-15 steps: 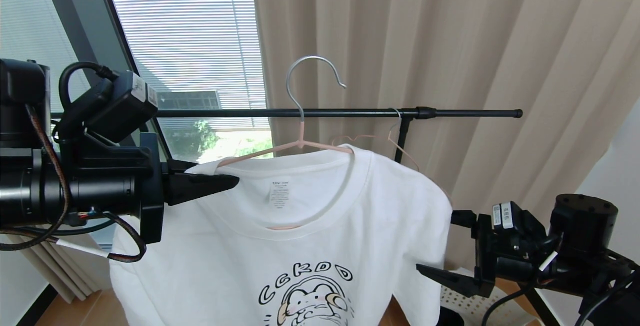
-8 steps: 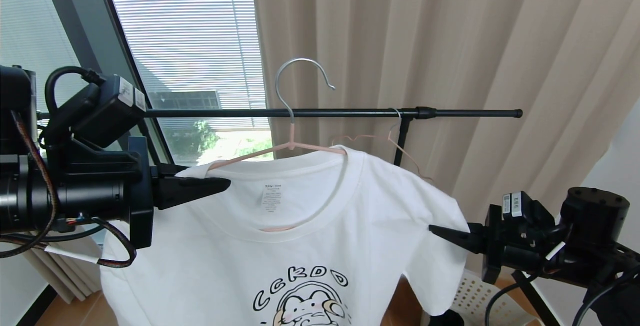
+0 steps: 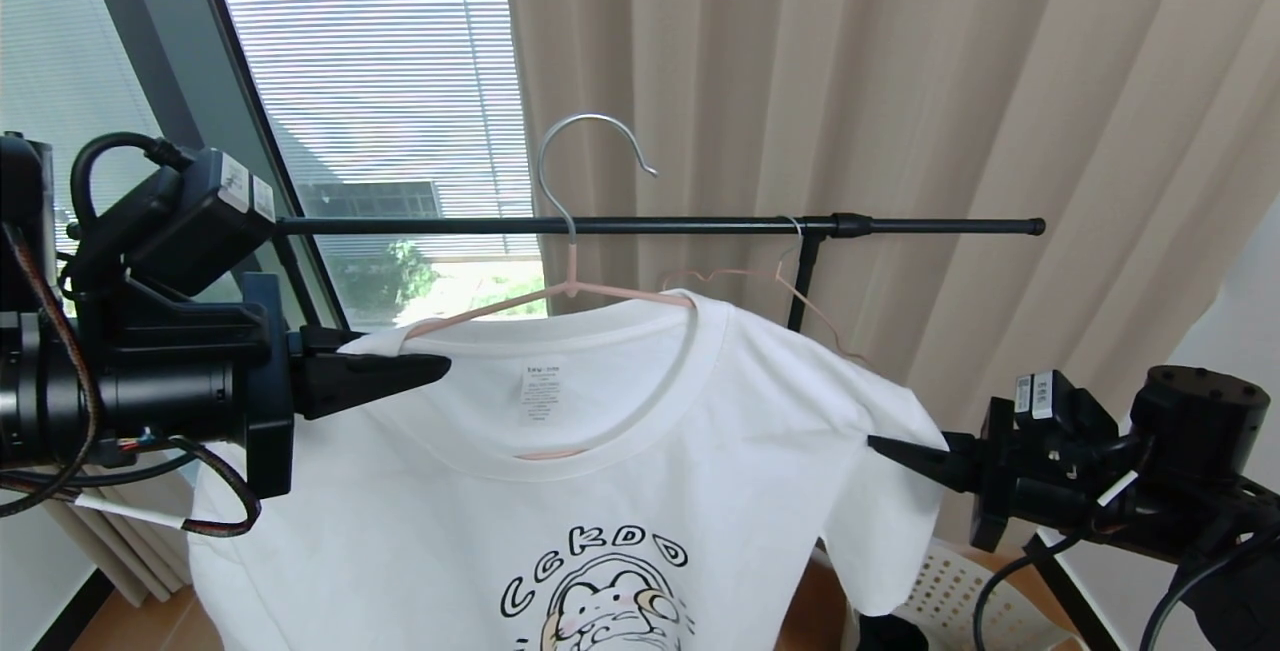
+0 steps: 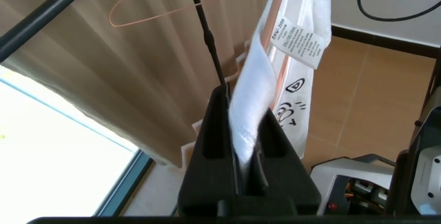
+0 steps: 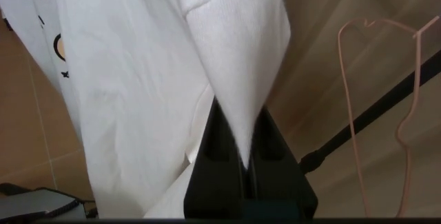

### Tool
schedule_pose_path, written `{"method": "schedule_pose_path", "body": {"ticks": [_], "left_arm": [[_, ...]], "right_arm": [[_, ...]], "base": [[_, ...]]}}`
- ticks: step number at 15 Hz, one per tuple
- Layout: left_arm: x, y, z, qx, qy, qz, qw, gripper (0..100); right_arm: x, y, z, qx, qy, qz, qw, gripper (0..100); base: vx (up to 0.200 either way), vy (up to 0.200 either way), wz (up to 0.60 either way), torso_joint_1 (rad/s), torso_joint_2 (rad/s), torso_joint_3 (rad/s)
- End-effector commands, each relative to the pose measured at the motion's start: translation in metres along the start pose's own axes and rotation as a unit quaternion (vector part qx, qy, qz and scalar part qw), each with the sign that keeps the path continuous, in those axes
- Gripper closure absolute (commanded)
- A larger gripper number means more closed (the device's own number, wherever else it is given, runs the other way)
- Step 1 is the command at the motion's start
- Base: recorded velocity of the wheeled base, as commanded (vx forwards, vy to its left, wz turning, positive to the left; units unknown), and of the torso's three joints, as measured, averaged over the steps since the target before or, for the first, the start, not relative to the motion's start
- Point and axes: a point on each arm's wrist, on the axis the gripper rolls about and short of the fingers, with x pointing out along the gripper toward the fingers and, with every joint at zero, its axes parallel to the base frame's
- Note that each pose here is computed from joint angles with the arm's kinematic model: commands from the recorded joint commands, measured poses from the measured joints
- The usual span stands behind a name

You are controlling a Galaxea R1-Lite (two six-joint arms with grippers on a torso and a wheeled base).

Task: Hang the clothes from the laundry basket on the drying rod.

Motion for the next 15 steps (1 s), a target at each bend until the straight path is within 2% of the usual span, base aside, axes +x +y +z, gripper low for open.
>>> {"method": "schedule_pose_path", "body": {"ticks": [1, 10, 11, 15], "left_arm": [[-0.0004, 0.0002, 0.0001, 0.0, 0.0, 0.001, 1.0, 100], [-0.0006, 0.0017, -0.0029, -0.008, 0.004, 0.004, 0.9999, 100], [-0.0001, 0.0024, -0.0034, -0.011, 0.005, 0.005, 0.9999, 100], [-0.0031, 0.0061, -0.0053, -0.024, 0.008, 0.017, 0.9995, 100]], "right_arm": [[-0.0008, -0.0019, -0.0005, 0.0, 0.0, -0.003, 1.0, 100], [-0.0016, -0.0011, 0.0004, 0.003, 0.0, -0.003, 1.0, 100], [-0.0018, -0.0012, 0.0009, 0.001, -0.001, -0.003, 1.0, 0], [-0.005, 0.0024, 0.0058, -0.006, -0.005, -0.003, 1.0, 0]], "base": [[0.0, 0.0, 0.0, 0.0, 0.0, 0.0], [0.0, 0.0, 0.0, 0.0, 0.0, 0.0], [0.0, 0.0, 0.0, 0.0, 0.0, 0.0], [0.0, 0.0, 0.0, 0.0, 0.0, 0.0]]}}
